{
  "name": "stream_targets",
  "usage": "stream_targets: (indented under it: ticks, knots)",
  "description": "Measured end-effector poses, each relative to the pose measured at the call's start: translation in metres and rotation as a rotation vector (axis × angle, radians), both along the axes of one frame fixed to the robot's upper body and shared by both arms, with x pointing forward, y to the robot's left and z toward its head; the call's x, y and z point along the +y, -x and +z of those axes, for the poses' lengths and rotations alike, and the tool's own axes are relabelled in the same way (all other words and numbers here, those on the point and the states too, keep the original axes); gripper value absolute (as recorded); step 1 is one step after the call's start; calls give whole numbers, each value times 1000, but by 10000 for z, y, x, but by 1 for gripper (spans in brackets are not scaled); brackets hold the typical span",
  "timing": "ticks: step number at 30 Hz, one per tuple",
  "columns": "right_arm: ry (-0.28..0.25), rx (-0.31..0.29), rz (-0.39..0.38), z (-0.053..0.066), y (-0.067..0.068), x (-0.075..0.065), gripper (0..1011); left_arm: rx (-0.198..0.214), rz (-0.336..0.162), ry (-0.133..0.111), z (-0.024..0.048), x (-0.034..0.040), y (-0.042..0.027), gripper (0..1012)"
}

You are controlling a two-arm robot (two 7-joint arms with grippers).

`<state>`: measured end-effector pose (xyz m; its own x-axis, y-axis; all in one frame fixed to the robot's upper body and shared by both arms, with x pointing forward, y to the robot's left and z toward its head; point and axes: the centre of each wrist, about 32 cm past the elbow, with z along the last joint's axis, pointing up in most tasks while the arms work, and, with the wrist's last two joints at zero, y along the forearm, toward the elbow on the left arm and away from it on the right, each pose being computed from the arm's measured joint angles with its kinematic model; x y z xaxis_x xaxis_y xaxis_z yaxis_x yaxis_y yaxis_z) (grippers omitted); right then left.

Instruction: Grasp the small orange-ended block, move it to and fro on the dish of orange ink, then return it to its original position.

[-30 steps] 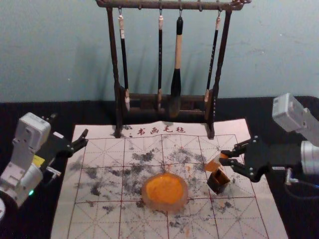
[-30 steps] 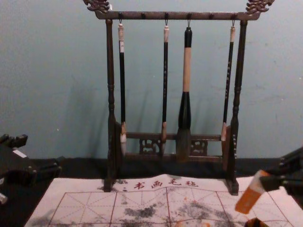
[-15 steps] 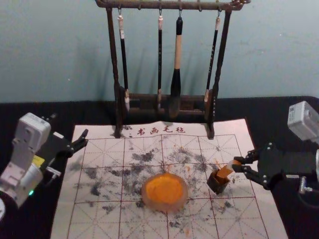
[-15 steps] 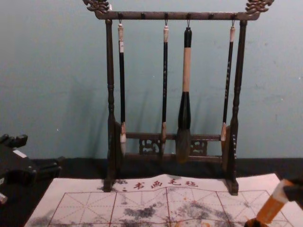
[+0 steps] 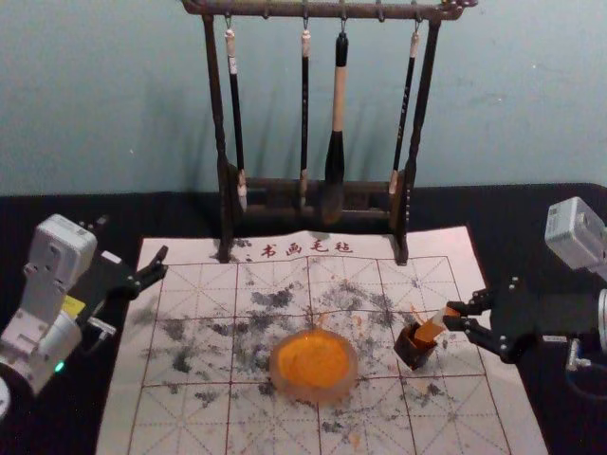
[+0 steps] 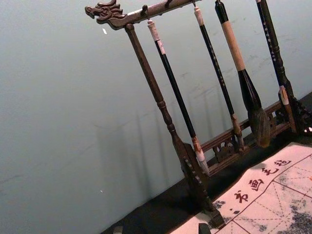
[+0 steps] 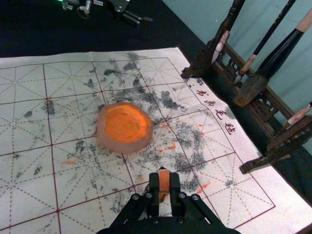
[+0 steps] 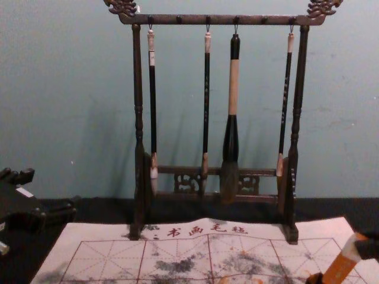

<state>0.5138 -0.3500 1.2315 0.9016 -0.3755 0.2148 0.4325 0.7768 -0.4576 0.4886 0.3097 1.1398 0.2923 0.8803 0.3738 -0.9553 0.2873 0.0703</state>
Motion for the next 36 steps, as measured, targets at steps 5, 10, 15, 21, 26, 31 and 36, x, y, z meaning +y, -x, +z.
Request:
stream_targets:
  ticks: [5,10,15,21,26,31,36]
  knots:
    - [0,6,0,-26,-27,5,103,0,0,0,0,0,0,1001]
    - [2,17,-1,-66,-60,17,104,0,0,0,0,0,0,1001]
    - [11,28,-2,-101,-82,28,104,0,0,0,0,0,0,1001]
    - [25,39,5,-140,-114,67,104,0,0,0,0,0,0,1001]
    - [38,48,9,-172,-149,101,103,0,0,0,0,0,0,1001]
    - [50,53,12,-187,-174,124,104,0,0,0,0,0,0,1001]
    - [59,56,13,-188,-193,139,103,0,0,0,0,0,0,1001]
